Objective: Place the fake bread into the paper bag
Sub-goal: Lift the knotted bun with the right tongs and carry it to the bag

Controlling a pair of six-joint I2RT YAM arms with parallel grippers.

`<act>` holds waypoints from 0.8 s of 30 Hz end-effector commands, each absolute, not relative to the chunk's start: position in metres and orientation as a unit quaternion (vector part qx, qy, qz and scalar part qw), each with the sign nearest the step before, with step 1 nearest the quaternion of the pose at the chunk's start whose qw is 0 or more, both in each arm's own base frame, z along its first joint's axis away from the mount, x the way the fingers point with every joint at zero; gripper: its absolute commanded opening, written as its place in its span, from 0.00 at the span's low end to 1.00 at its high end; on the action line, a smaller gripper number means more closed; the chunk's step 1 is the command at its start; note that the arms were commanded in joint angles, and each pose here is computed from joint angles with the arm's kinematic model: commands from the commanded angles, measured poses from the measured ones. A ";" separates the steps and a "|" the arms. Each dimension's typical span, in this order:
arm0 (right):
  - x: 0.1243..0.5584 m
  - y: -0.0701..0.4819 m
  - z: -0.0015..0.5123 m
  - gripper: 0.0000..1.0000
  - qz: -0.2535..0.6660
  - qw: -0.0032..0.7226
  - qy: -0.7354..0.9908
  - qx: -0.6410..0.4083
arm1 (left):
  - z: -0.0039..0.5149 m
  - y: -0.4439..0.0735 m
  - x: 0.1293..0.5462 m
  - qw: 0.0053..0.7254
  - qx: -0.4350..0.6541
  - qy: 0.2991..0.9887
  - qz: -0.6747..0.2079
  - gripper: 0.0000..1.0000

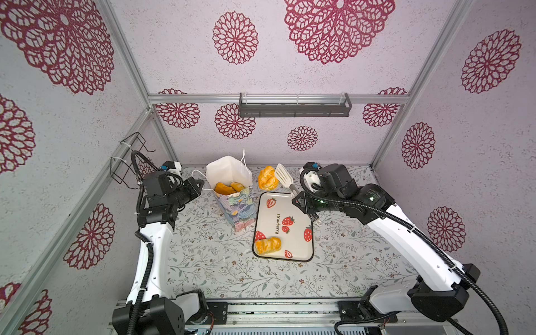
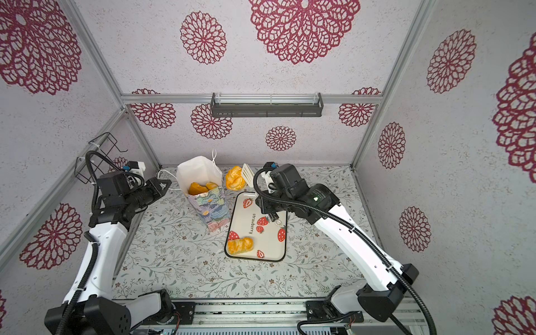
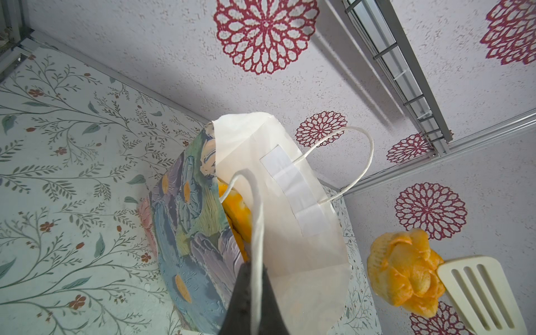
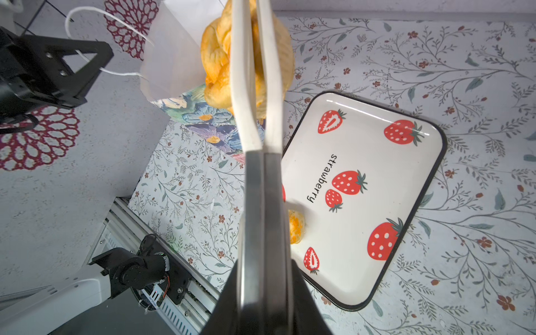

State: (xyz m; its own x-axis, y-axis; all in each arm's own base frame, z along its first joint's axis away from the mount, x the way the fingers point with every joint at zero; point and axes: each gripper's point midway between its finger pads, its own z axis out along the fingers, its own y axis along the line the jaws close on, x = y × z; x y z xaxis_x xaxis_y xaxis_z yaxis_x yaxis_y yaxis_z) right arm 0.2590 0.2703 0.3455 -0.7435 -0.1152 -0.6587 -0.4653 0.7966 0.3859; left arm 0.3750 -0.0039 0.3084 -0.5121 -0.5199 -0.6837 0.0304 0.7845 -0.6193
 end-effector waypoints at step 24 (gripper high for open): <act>0.273 0.332 0.403 0.09 0.338 0.368 0.839 -0.218 | 0.320 -0.007 0.373 0.487 -0.129 0.814 -0.290 0.00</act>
